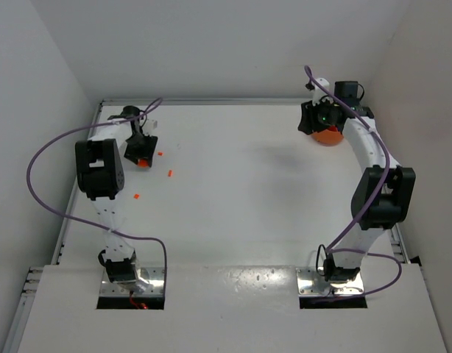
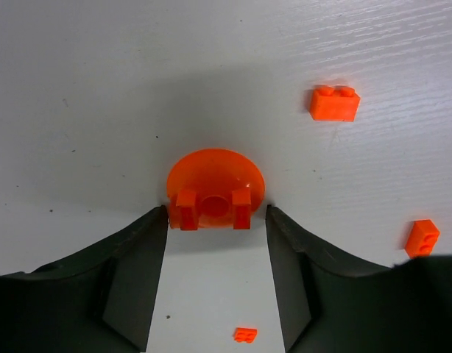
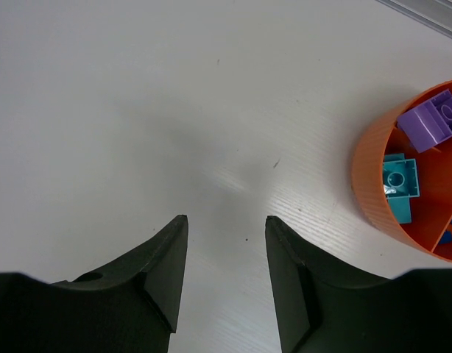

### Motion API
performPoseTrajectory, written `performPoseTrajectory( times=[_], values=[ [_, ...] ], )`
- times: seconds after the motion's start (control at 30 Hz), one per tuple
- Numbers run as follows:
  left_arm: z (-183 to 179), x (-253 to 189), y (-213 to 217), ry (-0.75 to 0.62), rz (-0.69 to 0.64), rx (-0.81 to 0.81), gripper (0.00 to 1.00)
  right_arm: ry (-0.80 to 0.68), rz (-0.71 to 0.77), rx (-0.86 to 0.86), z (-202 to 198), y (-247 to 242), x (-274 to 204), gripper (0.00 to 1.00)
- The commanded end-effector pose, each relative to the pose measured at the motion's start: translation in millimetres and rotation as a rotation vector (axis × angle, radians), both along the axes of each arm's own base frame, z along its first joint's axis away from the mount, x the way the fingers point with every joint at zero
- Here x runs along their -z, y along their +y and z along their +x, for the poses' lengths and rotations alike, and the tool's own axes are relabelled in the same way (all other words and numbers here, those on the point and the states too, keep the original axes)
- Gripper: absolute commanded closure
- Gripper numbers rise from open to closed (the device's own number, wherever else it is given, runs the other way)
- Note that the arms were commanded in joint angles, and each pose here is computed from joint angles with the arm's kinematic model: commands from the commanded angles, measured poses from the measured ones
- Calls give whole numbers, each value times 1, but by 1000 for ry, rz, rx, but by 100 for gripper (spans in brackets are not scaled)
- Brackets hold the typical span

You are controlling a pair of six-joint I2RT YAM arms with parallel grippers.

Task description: Sort the legos into containers by color

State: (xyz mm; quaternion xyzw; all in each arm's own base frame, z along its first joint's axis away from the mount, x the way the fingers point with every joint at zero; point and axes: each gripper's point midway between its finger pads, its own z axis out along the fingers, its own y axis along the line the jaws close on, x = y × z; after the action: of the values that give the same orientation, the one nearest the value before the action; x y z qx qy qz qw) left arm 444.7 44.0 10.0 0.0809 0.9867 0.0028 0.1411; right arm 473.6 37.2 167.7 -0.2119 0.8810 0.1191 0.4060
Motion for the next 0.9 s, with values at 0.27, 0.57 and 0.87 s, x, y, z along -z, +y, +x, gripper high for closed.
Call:
performPoseTrajectory(
  times=[0.27,0.57,0.87],
  values=[
    [-26,34,-20,72,-65,62,65,-64,2,-39,9,11,-16,53],
    [-34,16,-39,53,-142,110,84,-42,19,-87,-4,25,-11,53],
    [-50,-7,-70,39,-203,242,100,-33,20,-105,-7,34,-7,53]
  ],
)
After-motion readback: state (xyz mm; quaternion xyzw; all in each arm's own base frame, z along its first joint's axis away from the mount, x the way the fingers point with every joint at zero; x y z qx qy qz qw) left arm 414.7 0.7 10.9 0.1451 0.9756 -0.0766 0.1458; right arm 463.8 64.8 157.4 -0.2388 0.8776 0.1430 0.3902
